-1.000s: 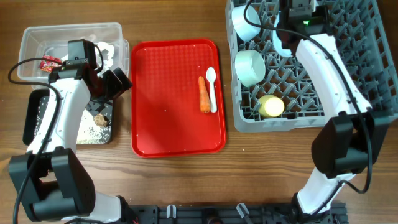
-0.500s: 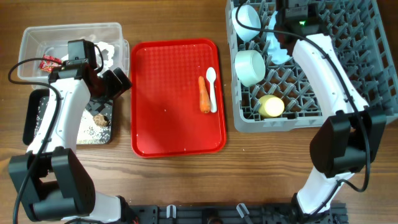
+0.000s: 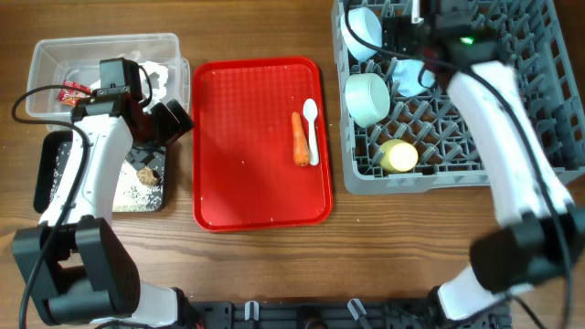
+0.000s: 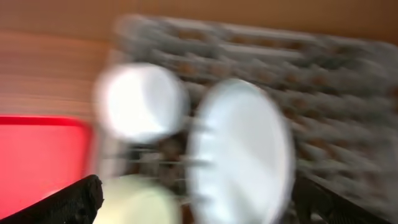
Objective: Sort waste into correct bins and load items into the dishwasher rack
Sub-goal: 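Move the right gripper to the white spoon and grasp it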
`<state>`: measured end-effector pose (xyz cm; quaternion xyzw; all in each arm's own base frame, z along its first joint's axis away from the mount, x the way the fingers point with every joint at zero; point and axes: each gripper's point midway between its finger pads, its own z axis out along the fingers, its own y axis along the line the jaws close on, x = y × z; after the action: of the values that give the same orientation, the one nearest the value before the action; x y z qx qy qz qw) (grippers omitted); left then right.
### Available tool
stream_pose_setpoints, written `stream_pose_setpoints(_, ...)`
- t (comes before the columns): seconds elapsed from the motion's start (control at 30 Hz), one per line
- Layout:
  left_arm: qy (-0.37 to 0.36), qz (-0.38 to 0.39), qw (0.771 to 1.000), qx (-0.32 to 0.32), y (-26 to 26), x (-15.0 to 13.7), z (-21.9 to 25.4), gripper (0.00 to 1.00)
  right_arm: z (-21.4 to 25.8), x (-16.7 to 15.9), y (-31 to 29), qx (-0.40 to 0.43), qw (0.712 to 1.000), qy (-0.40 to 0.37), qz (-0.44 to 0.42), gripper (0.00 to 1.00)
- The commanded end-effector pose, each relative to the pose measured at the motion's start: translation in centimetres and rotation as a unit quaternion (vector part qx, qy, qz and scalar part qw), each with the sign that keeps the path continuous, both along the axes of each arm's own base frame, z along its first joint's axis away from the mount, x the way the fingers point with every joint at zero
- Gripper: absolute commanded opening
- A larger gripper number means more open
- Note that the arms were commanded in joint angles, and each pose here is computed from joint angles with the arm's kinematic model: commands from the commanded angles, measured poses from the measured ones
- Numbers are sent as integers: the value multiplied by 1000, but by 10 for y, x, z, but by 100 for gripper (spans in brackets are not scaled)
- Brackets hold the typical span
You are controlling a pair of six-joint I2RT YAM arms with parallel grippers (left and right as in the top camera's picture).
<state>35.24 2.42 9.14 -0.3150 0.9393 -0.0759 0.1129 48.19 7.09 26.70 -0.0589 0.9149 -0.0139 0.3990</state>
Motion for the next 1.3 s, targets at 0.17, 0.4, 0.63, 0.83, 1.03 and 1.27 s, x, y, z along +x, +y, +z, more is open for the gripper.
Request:
stream_pose_setpoints(0.17, -5, 6, 1000, 5, 3, 2, 4, 100, 74, -78, 138, 323, 888, 26, 326, 100)
stream_pose_setpoints(0.4, -5, 6, 1000, 5, 3, 2, 4, 100, 21, -76, 178, 286, 912, 95, 277, 84)
stream_pose_setpoints(0.63, -5, 6, 1000, 5, 3, 2, 4, 100, -65, -75, 189, 158, 972, 159, 76, 80)
stream_pose_setpoints(0.83, -5, 6, 1000, 5, 3, 2, 4, 100, -112, -85, 191, 137, 962, 229, 58, 75)
stream_pose_setpoints(1.03, -5, 6, 1000, 5, 3, 2, 4, 100, -144, -92, 195, 122, 954, 269, 45, 69)
stream_pose_setpoints(1.27, -5, 6, 1000, 5, 3, 2, 4, 100, -166, -84, 181, 95, 959, 267, -16, 59)
